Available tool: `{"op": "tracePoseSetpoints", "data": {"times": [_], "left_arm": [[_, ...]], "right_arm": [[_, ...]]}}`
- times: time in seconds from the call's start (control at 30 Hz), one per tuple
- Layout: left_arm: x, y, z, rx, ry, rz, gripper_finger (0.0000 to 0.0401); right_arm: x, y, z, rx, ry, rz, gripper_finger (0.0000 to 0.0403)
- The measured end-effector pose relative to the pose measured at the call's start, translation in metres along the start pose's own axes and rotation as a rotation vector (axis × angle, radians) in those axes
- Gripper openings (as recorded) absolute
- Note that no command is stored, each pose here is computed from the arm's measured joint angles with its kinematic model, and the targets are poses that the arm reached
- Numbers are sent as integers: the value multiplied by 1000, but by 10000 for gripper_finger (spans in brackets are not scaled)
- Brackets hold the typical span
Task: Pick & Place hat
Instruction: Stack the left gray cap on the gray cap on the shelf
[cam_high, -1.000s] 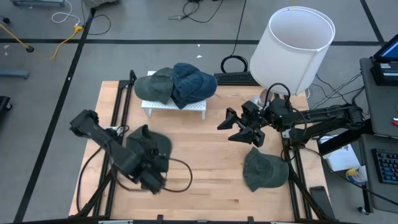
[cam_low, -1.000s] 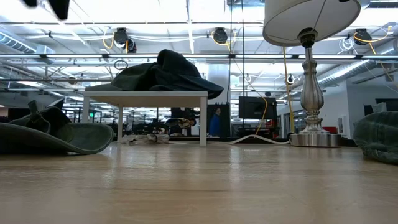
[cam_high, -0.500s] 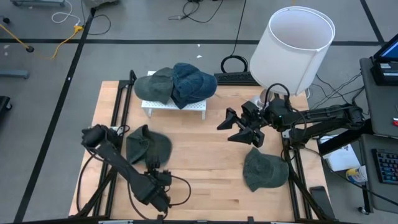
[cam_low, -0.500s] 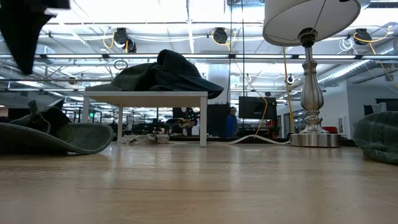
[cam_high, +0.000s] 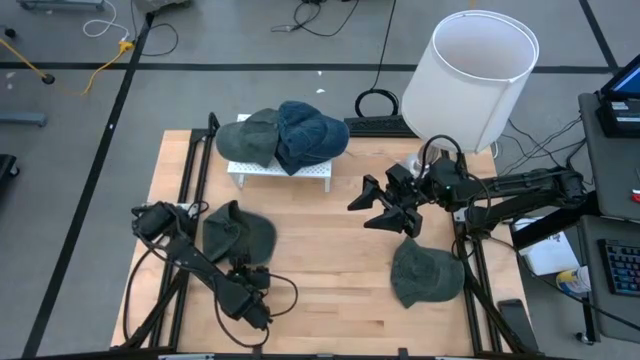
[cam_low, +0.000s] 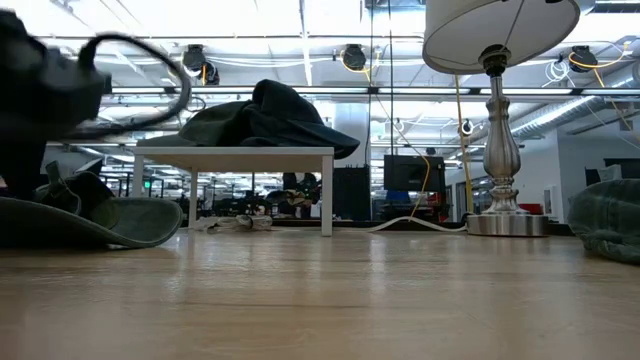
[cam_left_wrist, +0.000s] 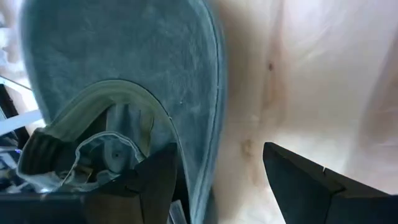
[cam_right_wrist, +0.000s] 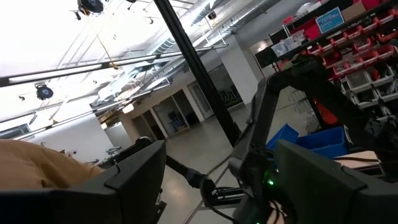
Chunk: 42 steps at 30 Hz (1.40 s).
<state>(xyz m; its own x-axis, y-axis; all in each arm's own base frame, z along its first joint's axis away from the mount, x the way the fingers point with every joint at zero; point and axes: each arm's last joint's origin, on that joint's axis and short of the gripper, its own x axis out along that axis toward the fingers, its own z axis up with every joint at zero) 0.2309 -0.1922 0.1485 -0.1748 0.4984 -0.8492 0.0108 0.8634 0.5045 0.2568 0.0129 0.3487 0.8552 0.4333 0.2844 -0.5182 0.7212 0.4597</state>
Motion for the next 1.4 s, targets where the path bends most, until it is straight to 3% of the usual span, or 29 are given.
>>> {"op": "tracePoseSetpoints", "data": {"times": [0.33, 0.47, 0.67, 0.83, 1.03, 1.4], "left_arm": [[13, 11, 6, -11, 23, 43, 223], [13, 9, 8, 21, -3, 30, 161], [13, 6, 10, 50, 25, -62, 25], [9, 7, 11, 77, 23, -119, 13], [-19, 33, 7, 50, -31, -285, 9], [-84, 123, -36, -115, -272, -727, 7]], "right_arm": [[0, 0, 0, 0, 0, 0, 291], [0, 0, 0, 0, 0, 0, 290], [0, 0, 0, 0, -2, -4, 290], [0, 0, 0, 0, -3, -5, 290], [0, 0, 0, 0, -1, -3, 290], [0, 0, 0, -83, 1, -2, 290]]}}
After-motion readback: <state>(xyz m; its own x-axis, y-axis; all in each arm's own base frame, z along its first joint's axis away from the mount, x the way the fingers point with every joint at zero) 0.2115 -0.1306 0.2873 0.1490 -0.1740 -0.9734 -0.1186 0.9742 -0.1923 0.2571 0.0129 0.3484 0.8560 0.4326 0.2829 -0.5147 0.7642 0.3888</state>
